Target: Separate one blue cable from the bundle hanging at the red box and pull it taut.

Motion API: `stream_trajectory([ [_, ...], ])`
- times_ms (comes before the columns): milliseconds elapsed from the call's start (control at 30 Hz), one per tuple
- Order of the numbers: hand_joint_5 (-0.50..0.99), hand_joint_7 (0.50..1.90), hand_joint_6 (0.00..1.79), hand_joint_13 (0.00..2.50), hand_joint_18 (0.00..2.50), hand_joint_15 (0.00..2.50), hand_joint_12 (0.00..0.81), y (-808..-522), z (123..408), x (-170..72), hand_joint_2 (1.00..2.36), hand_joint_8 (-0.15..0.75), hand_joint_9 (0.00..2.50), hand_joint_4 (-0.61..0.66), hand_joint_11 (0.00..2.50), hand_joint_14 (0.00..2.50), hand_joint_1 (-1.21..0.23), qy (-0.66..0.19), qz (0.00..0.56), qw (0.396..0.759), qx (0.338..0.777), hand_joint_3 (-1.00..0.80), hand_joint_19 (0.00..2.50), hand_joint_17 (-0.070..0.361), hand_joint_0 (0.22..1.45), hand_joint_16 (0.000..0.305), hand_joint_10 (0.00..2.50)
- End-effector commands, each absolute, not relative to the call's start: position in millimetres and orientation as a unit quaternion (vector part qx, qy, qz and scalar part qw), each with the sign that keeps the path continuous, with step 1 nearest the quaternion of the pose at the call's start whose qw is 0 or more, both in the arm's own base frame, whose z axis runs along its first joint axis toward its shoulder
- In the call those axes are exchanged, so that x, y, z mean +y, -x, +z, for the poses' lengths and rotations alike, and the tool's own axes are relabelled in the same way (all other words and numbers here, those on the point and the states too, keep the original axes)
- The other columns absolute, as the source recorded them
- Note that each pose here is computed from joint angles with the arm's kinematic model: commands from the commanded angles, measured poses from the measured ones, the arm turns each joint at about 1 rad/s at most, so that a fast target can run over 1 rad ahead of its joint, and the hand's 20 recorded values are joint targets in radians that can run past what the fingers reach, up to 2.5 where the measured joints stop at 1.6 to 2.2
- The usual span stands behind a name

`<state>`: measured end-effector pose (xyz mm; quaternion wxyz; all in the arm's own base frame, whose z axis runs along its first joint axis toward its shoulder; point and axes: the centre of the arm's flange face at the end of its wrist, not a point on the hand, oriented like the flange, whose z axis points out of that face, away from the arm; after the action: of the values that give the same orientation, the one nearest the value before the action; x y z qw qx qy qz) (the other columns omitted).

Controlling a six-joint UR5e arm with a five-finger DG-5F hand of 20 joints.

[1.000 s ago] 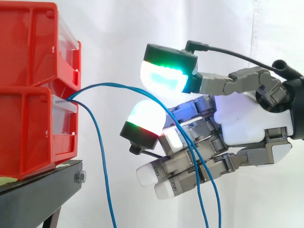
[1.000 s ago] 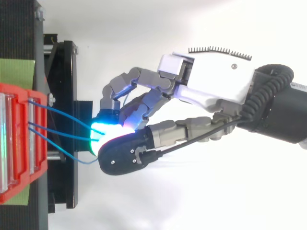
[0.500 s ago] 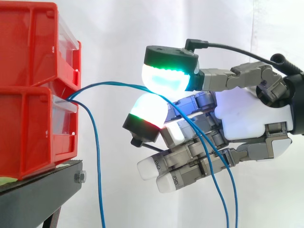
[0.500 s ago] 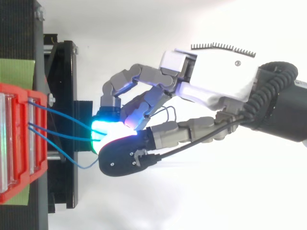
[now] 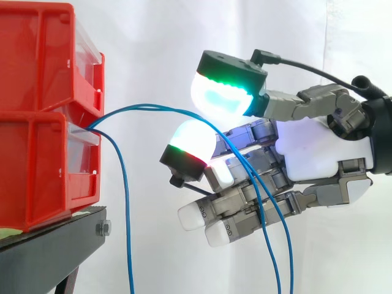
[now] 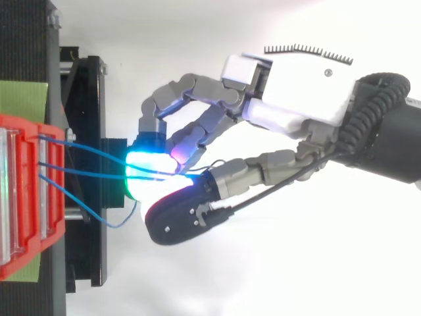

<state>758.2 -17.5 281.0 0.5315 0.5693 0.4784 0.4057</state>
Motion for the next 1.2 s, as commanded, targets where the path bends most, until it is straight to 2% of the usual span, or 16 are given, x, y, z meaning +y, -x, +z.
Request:
stream_trajectory([
  [0, -0.16, 1.00, 0.93, 0.79, 0.74, 0.29, 0.340, -758.2, 280.9, -19.0, 1.00, 0.385, 1.13, 0.18, 0.70, 0.01, -0.67, -0.570, 0.405, 0.532, 0.478, -0.50, 0.35, 0.087, 0.52, 0.039, 0.01],
  [133, -0.16, 1.04, 0.93, 0.79, 0.72, 0.29, 0.327, -758.0, 282.1, -19.1, 1.00, 0.374, 1.14, 0.16, 0.71, 0.01, -0.57, -0.570, 0.406, 0.532, 0.477, -0.50, 0.36, 0.082, 0.59, 0.036, 0.02],
  [300, -0.15, 1.13, 0.95, 0.79, 0.73, 0.30, 0.328, -758.2, 280.9, -19.0, 1.02, 0.381, 1.13, 0.15, 0.71, 0.01, -0.73, -0.570, 0.405, 0.532, 0.478, -0.30, 0.37, 0.082, 0.64, 0.036, 0.02],
  [433, -0.16, 1.16, 0.96, 0.79, 0.73, 0.29, 0.330, -758.2, 280.9, -19.0, 1.02, 0.380, 1.11, 0.07, 0.72, 0.01, -0.82, -0.570, 0.405, 0.532, 0.478, -0.24, 0.37, 0.082, 0.69, 0.037, 0.02],
  [533, -0.17, 1.18, 0.97, 0.79, 0.72, 0.30, 0.329, -758.2, 280.9, -19.0, 1.02, 0.366, 1.08, 0.03, 0.73, 0.01, -0.84, -0.570, 0.405, 0.532, 0.478, -0.29, 0.38, 0.083, 0.75, 0.037, 0.01],
  [600, -0.17, 1.24, 0.97, 0.78, 0.71, 0.30, 0.326, -758.0, 282.1, -19.1, 1.01, 0.365, 1.07, 0.06, 0.72, 0.01, -0.87, -0.570, 0.406, 0.532, 0.477, -0.35, 0.39, 0.083, 0.78, 0.037, 0.02],
  [667, -0.16, 1.22, 0.97, 0.78, 0.72, 0.30, 0.324, -758.3, 281.5, -19.0, 1.00, 0.359, 1.08, 0.05, 0.72, 0.01, -0.86, -0.570, 0.405, 0.532, 0.478, -0.47, 0.39, 0.083, 0.81, 0.037, 0.02],
  [733, -0.16, 1.23, 0.97, 0.77, 0.72, 0.30, 0.323, -757.8, 280.7, -20.2, 1.00, 0.360, 1.08, 0.04, 0.73, 0.01, -0.86, -0.571, 0.404, 0.532, 0.478, -0.50, 0.38, 0.082, 0.81, 0.037, 0.01],
  [933, -0.14, 1.25, 0.96, 0.78, 0.74, 0.30, 0.315, -753.6, 280.1, -24.4, 1.00, 0.355, 1.09, 0.13, 0.72, 0.01, -0.92, -0.574, 0.395, 0.523, 0.490, -0.50, 0.36, 0.081, 0.71, 0.036, 0.02],
  [1033, -0.13, 1.19, 0.95, 0.78, 0.74, 0.31, 0.312, -752.9, 283.3, -25.6, 1.00, 0.358, 1.12, 0.15, 0.74, 0.01, -0.93, -0.574, 0.396, 0.524, 0.489, -0.50, 0.38, 0.080, 0.61, 0.036, 0.02],
  [1167, -0.12, 1.14, 0.94, 0.80, 0.77, 0.32, 0.353, -751.4, 288.6, -28.0, 1.00, 0.387, 1.15, 0.16, 0.72, 0.01, -0.88, -0.574, 0.397, 0.525, 0.488, -0.50, 0.37, 0.097, 0.46, 0.043, 0.01],
])
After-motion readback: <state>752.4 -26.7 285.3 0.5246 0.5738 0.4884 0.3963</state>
